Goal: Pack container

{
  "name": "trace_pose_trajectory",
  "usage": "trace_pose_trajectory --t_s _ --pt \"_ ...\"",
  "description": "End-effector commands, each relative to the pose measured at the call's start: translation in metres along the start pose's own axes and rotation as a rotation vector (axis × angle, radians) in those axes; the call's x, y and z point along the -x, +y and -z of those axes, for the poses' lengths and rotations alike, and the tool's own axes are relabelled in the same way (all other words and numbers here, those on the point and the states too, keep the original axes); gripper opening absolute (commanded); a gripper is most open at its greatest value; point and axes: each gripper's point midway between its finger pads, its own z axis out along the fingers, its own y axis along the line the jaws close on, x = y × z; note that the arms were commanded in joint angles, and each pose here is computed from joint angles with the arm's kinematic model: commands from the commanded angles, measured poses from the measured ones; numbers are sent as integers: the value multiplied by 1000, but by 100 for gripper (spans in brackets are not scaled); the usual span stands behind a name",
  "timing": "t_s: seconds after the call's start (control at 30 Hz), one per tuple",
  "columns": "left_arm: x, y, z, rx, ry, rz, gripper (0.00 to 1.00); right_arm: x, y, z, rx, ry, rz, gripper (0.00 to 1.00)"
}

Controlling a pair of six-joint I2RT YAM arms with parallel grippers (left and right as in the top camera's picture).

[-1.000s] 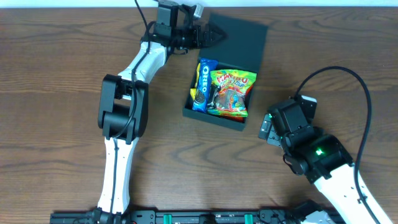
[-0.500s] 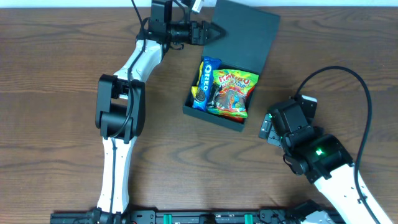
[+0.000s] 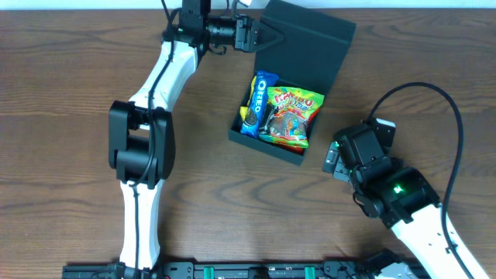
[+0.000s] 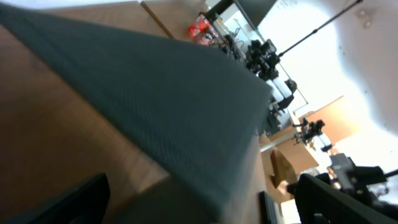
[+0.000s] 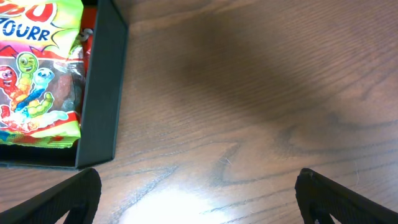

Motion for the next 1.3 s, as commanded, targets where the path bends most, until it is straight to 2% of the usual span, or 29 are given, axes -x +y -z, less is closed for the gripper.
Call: trace_pose_trajectory --t_s 0.0,0.2,0.3,0.5,0.83,0.97,1.07,1.17,1.27 --pt "2 -14 3 50 15 -142 96 2 -6 0 -21 -14 -20 99" --pt "-29 -24 8 216 141 -159 96 5 -4 0 -17 -25 -25 99" --pt "-41 -41 8 239 200 -175 96 6 -3 0 -12 -32 -29 99" --pt "-61 -59 25 353 287 -100 96 5 -4 0 -14 -28 -27 99" --pt "-67 -97 51 461 331 -101 96 9 1 0 5 -42 -37 99" --pt "-66 -105 77 637 339 -92 96 10 1 0 8 -46 -38 99" --pt "-70 -120 103 773 344 -71 96 15 17 1 83 -52 -15 99" --pt "-83 -136 117 819 379 -45 96 20 43 2 201 -51 12 99" --pt "-97 -143 128 854 425 -5 96 20 57 -6 235 -38 38 99"
